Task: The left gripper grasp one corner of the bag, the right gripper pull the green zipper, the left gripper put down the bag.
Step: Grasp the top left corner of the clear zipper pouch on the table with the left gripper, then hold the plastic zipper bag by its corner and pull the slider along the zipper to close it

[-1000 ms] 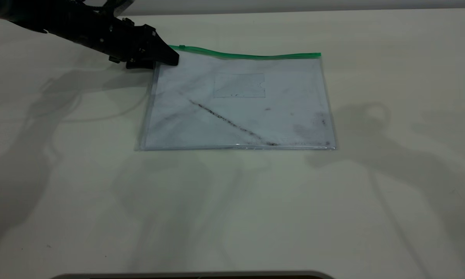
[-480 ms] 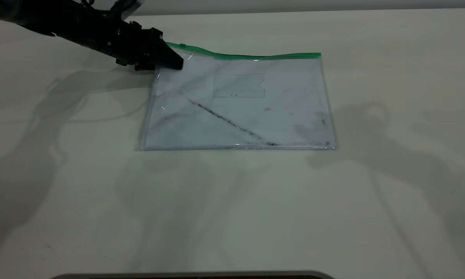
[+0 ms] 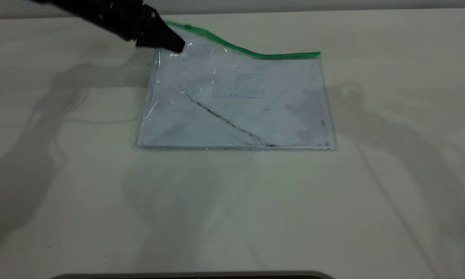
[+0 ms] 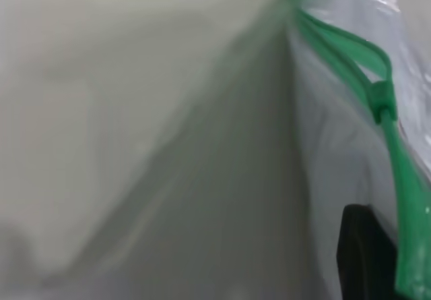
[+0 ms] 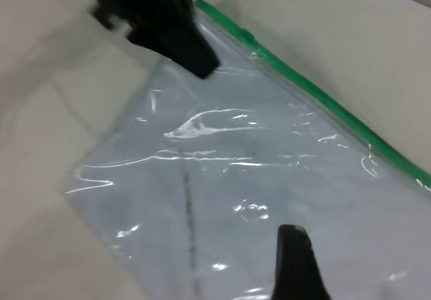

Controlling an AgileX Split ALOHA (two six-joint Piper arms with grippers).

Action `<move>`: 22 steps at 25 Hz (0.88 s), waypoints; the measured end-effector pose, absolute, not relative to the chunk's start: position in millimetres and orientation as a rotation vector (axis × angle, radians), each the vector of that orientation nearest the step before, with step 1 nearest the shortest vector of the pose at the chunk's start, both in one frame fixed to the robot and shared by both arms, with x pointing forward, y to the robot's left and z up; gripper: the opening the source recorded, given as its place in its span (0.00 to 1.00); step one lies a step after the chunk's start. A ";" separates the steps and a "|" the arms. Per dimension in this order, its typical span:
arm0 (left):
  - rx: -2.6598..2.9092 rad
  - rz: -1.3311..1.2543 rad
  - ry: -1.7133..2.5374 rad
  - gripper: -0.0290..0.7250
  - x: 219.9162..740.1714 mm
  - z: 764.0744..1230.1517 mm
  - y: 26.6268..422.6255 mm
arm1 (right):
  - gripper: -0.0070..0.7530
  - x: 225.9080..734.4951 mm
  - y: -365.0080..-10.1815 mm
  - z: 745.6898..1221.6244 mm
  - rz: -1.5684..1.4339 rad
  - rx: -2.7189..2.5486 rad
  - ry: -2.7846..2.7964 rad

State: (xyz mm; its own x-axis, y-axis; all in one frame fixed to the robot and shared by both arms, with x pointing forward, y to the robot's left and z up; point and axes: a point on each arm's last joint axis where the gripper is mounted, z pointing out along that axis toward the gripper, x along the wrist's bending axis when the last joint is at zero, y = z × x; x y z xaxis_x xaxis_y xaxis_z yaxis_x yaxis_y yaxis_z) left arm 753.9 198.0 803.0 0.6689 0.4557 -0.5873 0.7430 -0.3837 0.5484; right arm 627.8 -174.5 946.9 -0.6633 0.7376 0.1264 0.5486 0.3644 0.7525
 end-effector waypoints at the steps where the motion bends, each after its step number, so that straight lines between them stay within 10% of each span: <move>1: 2.076 -0.435 0.881 0.11 754.2 810.5 194.4 | 0.70 634.5 -172.7 941.6 1.182 1.136 2.403; 22: 2.347 -0.265 0.532 0.11 743.8 870.5 87.3 | 0.70 688.4 -148.7 903.0 1.343 0.724 2.410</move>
State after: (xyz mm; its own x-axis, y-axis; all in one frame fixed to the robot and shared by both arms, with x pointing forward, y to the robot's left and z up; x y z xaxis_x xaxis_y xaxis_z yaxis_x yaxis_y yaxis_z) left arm 743.8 87.3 870.5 0.8946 0.3006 -0.3307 0.4450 -0.6672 0.5974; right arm 688.4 -148.7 903.0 -0.8321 0.5546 -0.0074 0.2855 0.4398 0.8515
